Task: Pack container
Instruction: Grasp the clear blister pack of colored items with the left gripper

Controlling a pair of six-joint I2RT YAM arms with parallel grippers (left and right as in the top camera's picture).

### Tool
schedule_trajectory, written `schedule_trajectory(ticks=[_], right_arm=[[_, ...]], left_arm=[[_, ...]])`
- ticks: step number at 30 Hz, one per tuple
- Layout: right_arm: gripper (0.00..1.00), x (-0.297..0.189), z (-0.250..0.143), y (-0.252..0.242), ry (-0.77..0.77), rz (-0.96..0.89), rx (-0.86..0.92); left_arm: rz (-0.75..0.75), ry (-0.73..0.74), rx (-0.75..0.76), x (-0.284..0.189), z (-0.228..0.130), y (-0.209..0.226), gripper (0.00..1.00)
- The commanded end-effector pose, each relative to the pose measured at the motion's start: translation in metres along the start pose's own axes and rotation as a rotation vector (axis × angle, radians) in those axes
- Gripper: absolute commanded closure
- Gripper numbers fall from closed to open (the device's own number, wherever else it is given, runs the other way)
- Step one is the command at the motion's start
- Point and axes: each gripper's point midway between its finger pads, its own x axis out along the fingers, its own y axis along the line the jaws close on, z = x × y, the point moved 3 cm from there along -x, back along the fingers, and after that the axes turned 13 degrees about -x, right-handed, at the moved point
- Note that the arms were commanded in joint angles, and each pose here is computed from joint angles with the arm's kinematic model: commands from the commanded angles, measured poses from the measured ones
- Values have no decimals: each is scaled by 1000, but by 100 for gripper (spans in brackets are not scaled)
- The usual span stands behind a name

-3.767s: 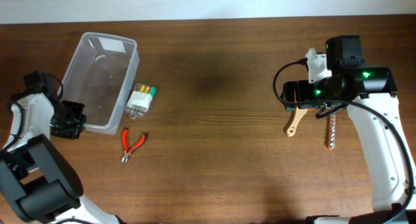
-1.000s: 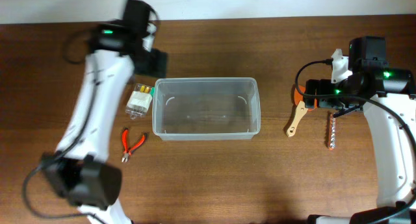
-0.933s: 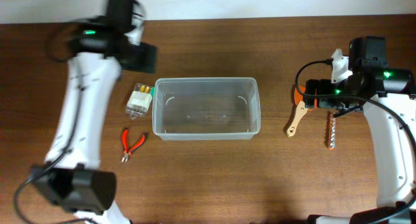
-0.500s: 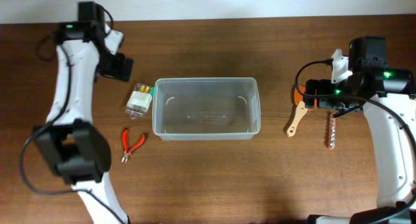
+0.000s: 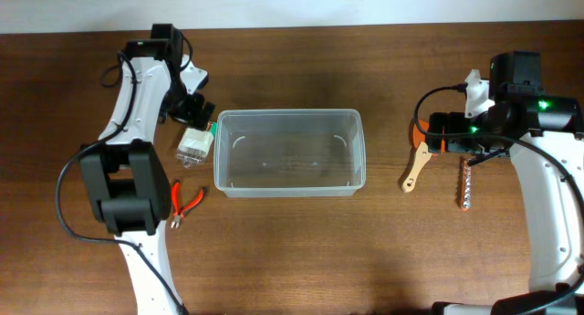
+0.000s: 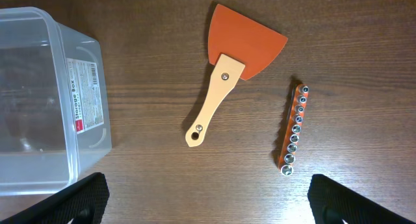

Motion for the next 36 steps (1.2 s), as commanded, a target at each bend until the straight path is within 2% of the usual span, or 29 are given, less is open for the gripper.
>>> schedule_trajectory(ticks=[1, 12, 22, 31, 36], right_arm=[[1, -4, 5, -2, -13, -13, 4], [1, -4, 5, -2, -16, -14, 2], [1, -4, 5, -2, -16, -13, 2], [1, -4, 4, -2, -12, -12, 3], [1, -4, 5, -2, -12, -13, 3]], left_arm=[[-36, 63, 33, 23, -6, -10, 1], [-51, 76, 40, 31, -7, -15, 1], [-59, 143, 41, 60, -28, -21, 1], [-59, 143, 38, 64, -29, -21, 0], [-58, 135, 38, 64, -28, -21, 23]])
